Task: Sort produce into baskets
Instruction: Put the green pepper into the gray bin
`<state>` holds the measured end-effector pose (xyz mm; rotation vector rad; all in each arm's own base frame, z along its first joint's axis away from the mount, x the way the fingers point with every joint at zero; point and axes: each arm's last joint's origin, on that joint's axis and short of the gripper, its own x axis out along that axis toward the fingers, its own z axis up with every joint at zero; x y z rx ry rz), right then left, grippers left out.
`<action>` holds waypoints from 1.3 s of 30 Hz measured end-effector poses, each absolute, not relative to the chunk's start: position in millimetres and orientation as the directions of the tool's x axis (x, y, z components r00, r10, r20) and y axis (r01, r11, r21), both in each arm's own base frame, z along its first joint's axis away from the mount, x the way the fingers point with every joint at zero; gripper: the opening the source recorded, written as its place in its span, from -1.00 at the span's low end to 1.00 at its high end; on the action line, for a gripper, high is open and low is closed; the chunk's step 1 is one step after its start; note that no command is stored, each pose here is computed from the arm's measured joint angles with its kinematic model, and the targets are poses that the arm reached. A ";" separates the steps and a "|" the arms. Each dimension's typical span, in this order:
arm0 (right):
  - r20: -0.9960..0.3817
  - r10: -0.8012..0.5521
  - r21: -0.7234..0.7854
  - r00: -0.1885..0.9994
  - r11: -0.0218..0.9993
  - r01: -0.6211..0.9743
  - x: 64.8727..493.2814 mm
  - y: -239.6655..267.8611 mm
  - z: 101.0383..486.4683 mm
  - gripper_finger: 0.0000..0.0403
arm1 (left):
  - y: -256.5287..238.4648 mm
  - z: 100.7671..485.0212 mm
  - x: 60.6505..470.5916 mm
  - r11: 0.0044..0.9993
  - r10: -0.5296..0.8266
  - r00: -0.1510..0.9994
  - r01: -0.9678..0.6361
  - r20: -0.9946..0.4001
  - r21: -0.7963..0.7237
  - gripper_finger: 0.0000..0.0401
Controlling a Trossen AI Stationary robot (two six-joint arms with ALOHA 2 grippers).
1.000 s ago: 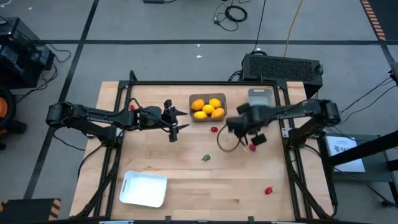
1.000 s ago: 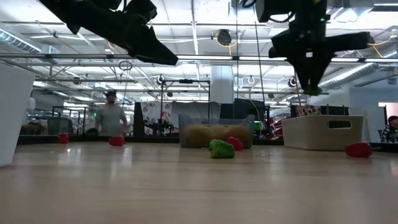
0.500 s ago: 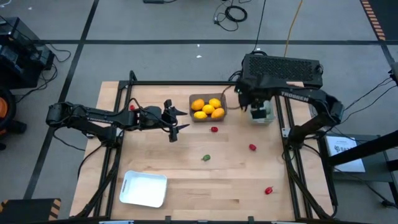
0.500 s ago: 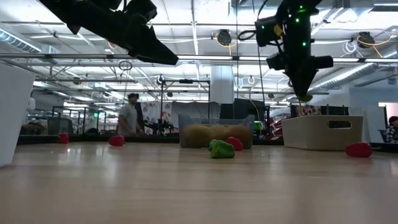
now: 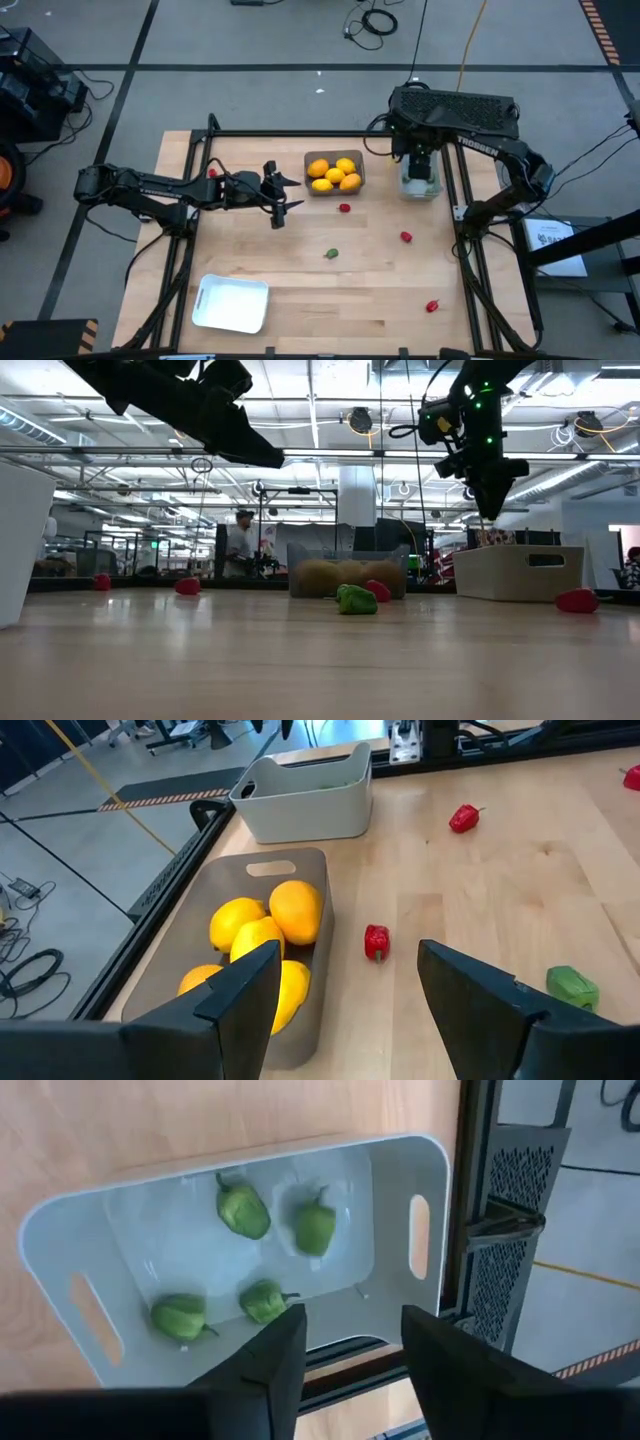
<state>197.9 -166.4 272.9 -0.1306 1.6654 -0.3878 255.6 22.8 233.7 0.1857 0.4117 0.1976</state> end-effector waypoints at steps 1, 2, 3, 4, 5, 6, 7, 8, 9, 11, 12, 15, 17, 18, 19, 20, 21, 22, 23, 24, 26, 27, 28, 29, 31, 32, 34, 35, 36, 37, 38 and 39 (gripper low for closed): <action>-0.941 -0.311 -0.329 -0.133 0.932 0.149 198.4 -166.6 273.0 -0.20 | 22.9 233.7 255.6 0.964 0.227 0.898 -0.152 -0.377 0.219 0.22; -0.942 -0.312 -0.329 -0.123 0.930 0.162 199.1 -166.9 273.0 -0.19 | 22.8 233.7 255.6 0.964 0.227 0.898 -0.152 -0.377 0.218 0.22; -0.949 -0.298 -0.312 -0.102 0.933 0.178 200.3 -166.7 272.9 -0.17 | 22.8 233.7 255.6 0.964 0.227 0.898 -0.152 -0.377 0.218 0.22; -0.962 -0.264 -0.273 -0.070 0.942 0.195 201.4 -165.8 272.5 -0.16 | 22.8 233.7 255.6 0.964 0.227 0.898 -0.152 -0.377 0.218 0.22; -0.976 -0.215 -0.216 -0.028 0.954 0.210 202.7 -164.4 272.1 -0.15 | 22.8 233.7 255.6 0.964 0.227 0.898 -0.152 -0.377 0.218 0.22; -0.987 -0.159 -0.151 0.021 0.964 0.218 204.4 -162.7 271.8 -0.15 | 22.8 233.6 255.6 0.964 0.227 0.898 -0.152 -0.377 0.218 0.22; -0.992 -0.103 -0.085 0.069 0.971 0.224 206.1 -161.2 271.7 -0.15 | 22.8 233.7 255.6 0.964 0.227 0.898 -0.152 -0.377 0.218 0.22; -0.993 -0.053 -0.027 0.109 0.974 0.227 208.0 -158.8 271.7 -0.15 | 22.8 233.7 255.6 0.964 0.227 0.898 -0.152 -0.377 0.218 0.22; -0.990 -0.010 0.023 0.140 0.974 0.227 209.9 -156.0 271.7 -0.15 | 22.8 233.7 255.6 0.964 0.227 0.898 -0.153 -0.377 0.217 0.22; -0.983 0.047 0.086 0.177 0.971 0.223 214.7 -149.4 272.0 -0.15 | 22.8 233.6 255.6 0.965 0.227 0.898 -0.155 -0.377 0.212 0.22; -0.980 0.067 0.108 0.189 0.970 0.217 217.5 -145.4 272.1 -0.15 | 22.8 233.7 255.6 0.965 0.227 0.898 -0.155 -0.377 0.212 0.22; -0.971 0.109 0.153 0.213 0.968 0.201 227.4 -131.3 272.4 -0.15 | 22.8 233.7 255.6 0.965 0.227 0.898 -0.155 -0.377 0.212 0.22; -0.965 0.118 0.161 0.234 0.971 0.174 236.6 -119.5 272.8 -0.15 | 22.8 233.7 255.6 0.965 0.227 0.898 -0.155 -0.377 0.211 0.22; -0.962 0.117 0.158 0.247 0.975 0.153 242.0 -112.7 273.1 -0.15 | 22.8 233.7 255.6 0.965 0.227 0.898 -0.155 -0.377 0.211 0.22; -0.958 0.119 0.156 0.260 0.980 0.126 247.5 -104.8 273.5 -0.15 | 22.8 233.7 255.6 0.965 0.227 0.898 -0.155 -0.377 0.211 0.22; -0.954 0.122 0.155 0.272 0.983 0.102 252.4 -97.1 273.8 -0.15 | 22.8 233.7 255.6 0.965 0.227 0.898 -0.155 -0.377 0.211 0.22; -0.950 0.126 0.154 0.286 0.985 0.076 257.3 -89.0 274.2 -0.15 | 22.8 233.7 255.6 0.965 0.227 0.898 -0.155 -0.377 0.211 0.22; -0.945 0.130 0.152 0.300 0.987 0.051 262.2 -80.5 274.7 -0.15 | 22.8 233.6 255.5 0.965 0.227 0.898 -0.155 -0.378 0.211 0.22; -0.938 0.133 0.148 0.319 0.989 0.025 267.1 -72.3 275.3 -0.15 | 22.8 233.5 255.5 0.965 0.227 0.897 -0.155 -0.379 0.211 0.22; -0.929 0.136 0.145 0.343 0.990 0.000 272.1 -63.9 275.1 -0.15 | 22.8 233.5 255.4 0.965 0.227 0.897 -0.155 -0.380 0.211 0.22; -0.908 0.146 0.137 0.393 0.989 -0.051 281.5 -46.8 271.4 -0.15 | 22.8 233.4 255.5 0.965 0.227 0.897 -0.155 -0.380 0.211 0.22; -0.896 0.154 0.136 0.415 0.988 -0.074 285.4 -38.7 268.9 -0.15 | 22.8 233.4 255.5 0.965 0.227 0.897 -0.155 -0.380 0.211 0.22; -0.886 0.163 0.135 0.433 0.986 -0.096 288.4 -30.5 265.8 -0.15 | 22.8 233.4 255.4 0.965 0.227 0.897 -0.155 -0.380 0.211 0.22; -0.877 0.172 0.133 0.448 0.984 -0.118 290.7 -22.7 261.9 -0.15 | 22.8 233.5 255.4 0.965 0.227 0.897 -0.155 -0.380 0.211 0.22; -0.852 0.187 0.126 0.488 0.980 -0.155 295.1 -8.7 252.1 -0.15 | 22.8 233.4 255.4 0.965 0.227 0.897 -0.155 -0.380 0.211 0.22; -0.835 0.192 0.121 0.515 0.978 -0.168 297.1 -2.9 245.9 -0.15 | 22.8 233.4 255.4 0.965 0.227 0.897 -0.155 -0.380 0.211 0.22; -0.782 0.212 0.117 0.586 0.973 -0.197 301.5 9.1 234.1 -0.15 | 22.8 233.4 255.4 0.965 0.227 0.897 -0.155 -0.380 0.211 0.22; -0.749 0.224 0.111 0.623 0.970 -0.215 303.4 14.7 229.3 -0.15 | 22.8 233.4 255.4 0.965 0.227 0.897 -0.155 -0.380 0.211 0.22; -0.710 0.236 0.103 0.664 0.967 -0.233 305.1 19.4 224.8 -0.15 | 22.8 233.4 255.4 0.965 0.227 0.897 -0.155 -0.380 0.210 0.22; -0.670 0.247 0.092 0.700 0.963 -0.252 306.3 23.7 221.0 -0.15 | 22.7 233.4 255.4 0.965 0.227 0.897 -0.155 -0.380 0.210 0.22; -0.635 0.258 0.083 0.728 0.960 -0.268 306.4 27.6 216.8 -0.15 | 22.7 233.4 255.4 0.965 0.227 0.897 -0.155 -0.380 0.210 0.22; -0.602 0.269 0.075 0.752 0.957 -0.282 305.9 30.8 212.7 -0.15 | 22.7 233.4 255.4 0.965 0.227 0.897 -0.155 -0.380 0.210 0.22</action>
